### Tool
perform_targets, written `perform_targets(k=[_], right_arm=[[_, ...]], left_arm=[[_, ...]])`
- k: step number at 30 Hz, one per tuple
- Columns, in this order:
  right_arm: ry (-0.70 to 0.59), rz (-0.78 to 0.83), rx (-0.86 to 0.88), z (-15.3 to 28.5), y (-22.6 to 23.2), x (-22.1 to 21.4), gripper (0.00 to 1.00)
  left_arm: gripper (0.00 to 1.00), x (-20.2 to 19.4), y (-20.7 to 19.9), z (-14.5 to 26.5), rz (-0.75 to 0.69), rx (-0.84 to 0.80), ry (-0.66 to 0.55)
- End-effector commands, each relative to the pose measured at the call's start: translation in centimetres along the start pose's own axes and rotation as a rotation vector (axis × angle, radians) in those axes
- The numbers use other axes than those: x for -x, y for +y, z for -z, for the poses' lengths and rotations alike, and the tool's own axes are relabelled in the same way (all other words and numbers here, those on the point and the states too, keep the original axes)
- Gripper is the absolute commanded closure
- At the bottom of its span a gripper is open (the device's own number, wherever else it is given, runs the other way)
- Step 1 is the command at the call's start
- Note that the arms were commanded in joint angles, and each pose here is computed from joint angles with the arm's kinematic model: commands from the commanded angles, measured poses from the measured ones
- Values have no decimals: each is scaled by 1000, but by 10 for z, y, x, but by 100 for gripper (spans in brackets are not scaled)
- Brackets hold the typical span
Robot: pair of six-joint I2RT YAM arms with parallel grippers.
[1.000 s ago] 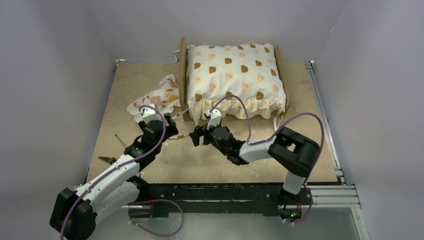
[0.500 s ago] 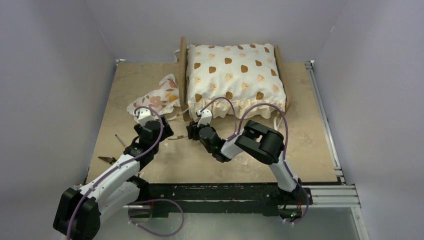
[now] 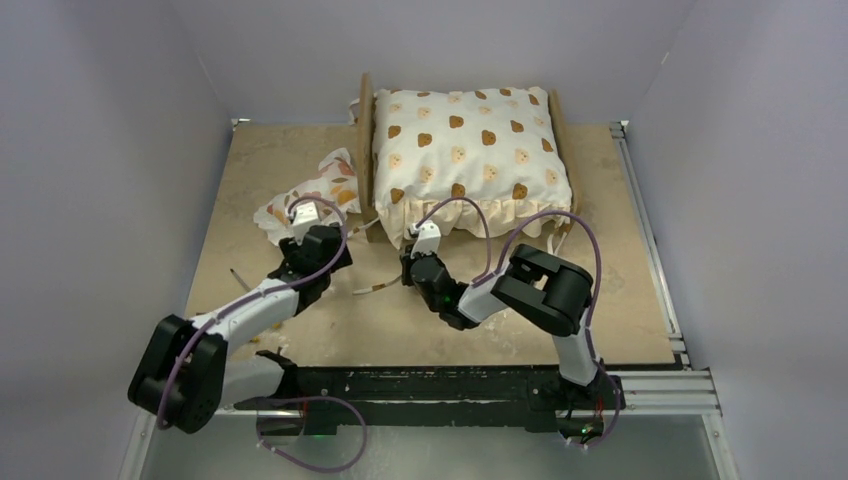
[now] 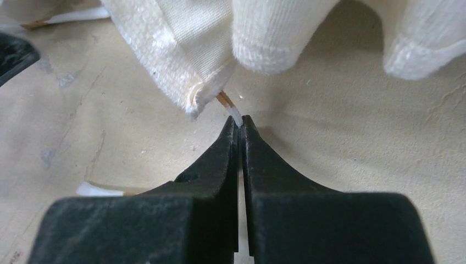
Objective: Set up the pet bed
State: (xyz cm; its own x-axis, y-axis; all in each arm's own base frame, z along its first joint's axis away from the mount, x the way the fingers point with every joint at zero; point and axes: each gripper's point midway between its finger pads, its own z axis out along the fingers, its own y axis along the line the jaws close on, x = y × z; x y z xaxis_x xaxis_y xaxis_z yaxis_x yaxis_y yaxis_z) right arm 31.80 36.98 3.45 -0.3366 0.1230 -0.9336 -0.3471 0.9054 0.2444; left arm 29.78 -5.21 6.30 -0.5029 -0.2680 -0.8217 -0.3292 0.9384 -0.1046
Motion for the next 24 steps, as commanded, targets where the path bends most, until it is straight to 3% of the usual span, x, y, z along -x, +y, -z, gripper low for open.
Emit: perform_targets(k=[1, 8, 15, 24], right_arm=[[-17, -17, -45, 5, -8, 14, 100], [-29, -38, -96, 8, -23, 25, 100], [-26, -39, -60, 6, -16, 26, 100], [-12, -25, -34, 4, -11, 23, 100]], left_arm=[[20, 43, -26, -17, 12, -21, -96], [20, 44, -11, -48, 119, 58, -75], [25, 40, -6, -73, 132, 100, -67], [31, 58, -12, -79, 148, 78, -127]])
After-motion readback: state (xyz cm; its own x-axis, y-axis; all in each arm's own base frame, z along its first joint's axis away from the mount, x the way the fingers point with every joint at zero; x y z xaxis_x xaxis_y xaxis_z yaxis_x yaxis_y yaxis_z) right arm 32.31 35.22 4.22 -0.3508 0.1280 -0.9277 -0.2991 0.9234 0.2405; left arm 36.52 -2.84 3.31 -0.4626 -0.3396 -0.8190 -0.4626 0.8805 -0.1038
